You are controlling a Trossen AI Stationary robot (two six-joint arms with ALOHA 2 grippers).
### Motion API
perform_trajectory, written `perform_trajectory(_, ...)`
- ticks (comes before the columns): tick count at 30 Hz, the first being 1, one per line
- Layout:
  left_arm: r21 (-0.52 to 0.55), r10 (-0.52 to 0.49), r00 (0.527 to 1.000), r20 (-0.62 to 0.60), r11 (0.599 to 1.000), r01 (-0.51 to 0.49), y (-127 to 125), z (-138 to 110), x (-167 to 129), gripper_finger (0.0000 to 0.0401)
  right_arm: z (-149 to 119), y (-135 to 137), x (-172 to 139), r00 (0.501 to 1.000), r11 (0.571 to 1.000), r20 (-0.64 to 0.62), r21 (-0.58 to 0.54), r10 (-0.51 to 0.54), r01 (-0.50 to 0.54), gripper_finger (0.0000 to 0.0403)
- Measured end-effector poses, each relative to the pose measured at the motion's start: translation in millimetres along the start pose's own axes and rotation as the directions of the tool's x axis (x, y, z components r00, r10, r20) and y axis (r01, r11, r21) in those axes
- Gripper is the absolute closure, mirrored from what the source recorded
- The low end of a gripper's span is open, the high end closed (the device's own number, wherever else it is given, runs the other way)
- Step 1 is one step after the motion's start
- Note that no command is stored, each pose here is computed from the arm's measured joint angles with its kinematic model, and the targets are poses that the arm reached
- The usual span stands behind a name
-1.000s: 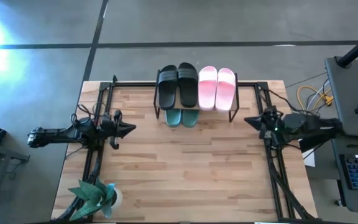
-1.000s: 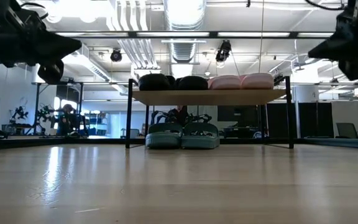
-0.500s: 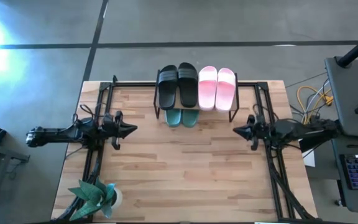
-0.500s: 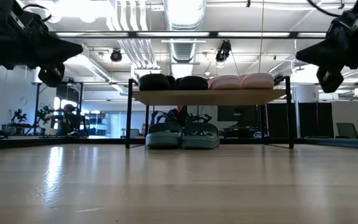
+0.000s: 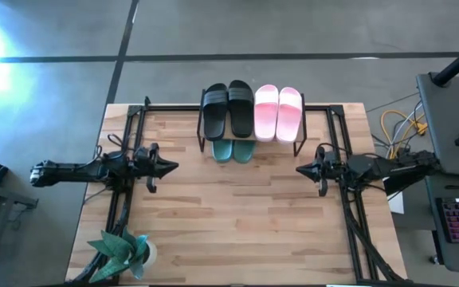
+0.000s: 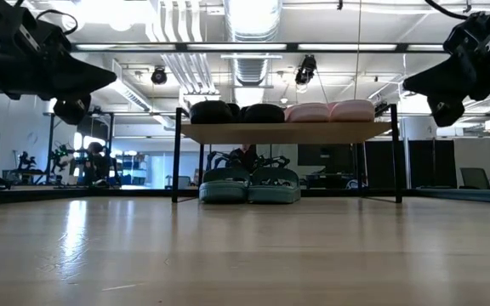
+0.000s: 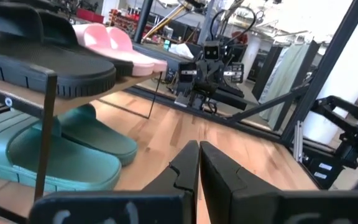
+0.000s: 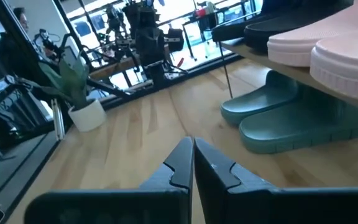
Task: Pick and place slides into the shelf
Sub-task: Return to Home Position
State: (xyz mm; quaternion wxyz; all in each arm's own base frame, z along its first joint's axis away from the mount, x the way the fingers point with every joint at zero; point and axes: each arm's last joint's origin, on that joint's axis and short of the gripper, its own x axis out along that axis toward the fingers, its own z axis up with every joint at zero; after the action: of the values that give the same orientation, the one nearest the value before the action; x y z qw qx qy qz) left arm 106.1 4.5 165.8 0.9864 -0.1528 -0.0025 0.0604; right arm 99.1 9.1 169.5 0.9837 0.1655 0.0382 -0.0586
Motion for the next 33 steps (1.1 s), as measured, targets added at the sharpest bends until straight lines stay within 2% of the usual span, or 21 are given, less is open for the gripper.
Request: perform_trajectory(33,0.008,0.020,0.998,-0.062,1.000,-0.020,1.4,-5.8,3.9,0.0401,-0.8,-0.2,0.4,1.000,1.000,-0.005,-0.001,-0.002,0.002,0.0394)
